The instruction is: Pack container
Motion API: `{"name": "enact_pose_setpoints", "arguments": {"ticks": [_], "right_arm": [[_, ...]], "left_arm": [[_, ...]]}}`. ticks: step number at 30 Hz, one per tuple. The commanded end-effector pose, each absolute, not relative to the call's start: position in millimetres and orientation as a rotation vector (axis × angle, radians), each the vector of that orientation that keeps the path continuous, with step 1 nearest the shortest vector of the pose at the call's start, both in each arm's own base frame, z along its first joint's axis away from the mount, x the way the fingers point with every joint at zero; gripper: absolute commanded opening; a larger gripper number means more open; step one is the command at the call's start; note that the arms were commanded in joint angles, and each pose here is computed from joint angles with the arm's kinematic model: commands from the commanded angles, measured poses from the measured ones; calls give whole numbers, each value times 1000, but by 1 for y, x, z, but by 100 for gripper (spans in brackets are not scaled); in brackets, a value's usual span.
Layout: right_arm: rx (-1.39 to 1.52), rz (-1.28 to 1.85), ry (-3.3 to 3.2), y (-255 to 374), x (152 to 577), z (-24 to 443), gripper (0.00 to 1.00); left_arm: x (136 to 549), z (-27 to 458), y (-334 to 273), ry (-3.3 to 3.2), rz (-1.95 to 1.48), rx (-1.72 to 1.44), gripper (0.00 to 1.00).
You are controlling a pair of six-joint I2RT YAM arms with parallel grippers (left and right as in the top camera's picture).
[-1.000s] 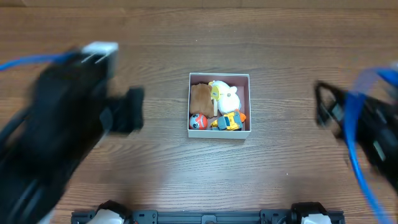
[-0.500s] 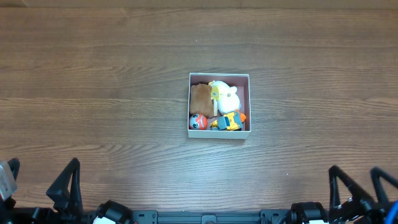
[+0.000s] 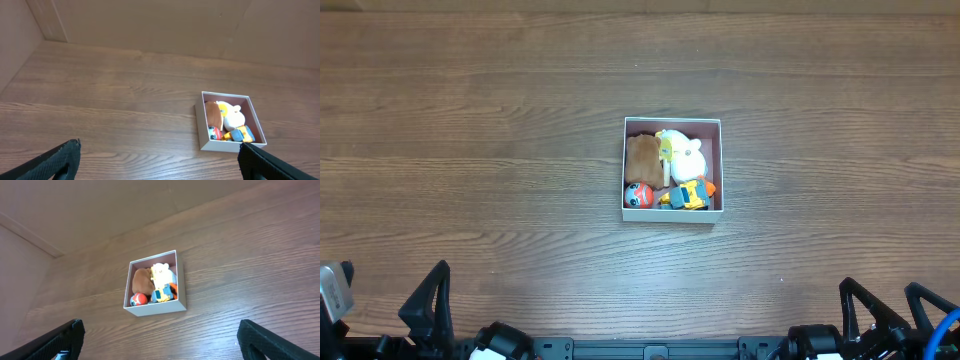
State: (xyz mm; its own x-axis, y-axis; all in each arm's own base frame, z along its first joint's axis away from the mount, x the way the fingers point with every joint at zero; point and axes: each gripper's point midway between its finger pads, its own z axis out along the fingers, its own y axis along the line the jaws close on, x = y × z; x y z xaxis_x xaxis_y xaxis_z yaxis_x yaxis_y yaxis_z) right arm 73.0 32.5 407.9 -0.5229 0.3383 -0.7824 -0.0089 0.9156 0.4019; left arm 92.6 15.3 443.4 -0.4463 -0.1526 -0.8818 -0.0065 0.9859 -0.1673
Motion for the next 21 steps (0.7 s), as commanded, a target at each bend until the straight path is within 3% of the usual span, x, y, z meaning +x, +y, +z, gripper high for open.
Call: {"name": "enact_pose_setpoints", "arguments": {"ticks": [1, 11, 21], "right_arm": [[263, 376, 2037, 22, 78, 415, 100], [54, 121, 1844, 7, 116, 434, 100], [42, 147, 1887, 15, 175, 300, 100]], "left_arm": [[92, 443, 20, 2023, -157, -150, 100], [92, 443, 20, 2023, -157, -151, 100], [92, 443, 20, 2023, -157, -151, 100]]}}
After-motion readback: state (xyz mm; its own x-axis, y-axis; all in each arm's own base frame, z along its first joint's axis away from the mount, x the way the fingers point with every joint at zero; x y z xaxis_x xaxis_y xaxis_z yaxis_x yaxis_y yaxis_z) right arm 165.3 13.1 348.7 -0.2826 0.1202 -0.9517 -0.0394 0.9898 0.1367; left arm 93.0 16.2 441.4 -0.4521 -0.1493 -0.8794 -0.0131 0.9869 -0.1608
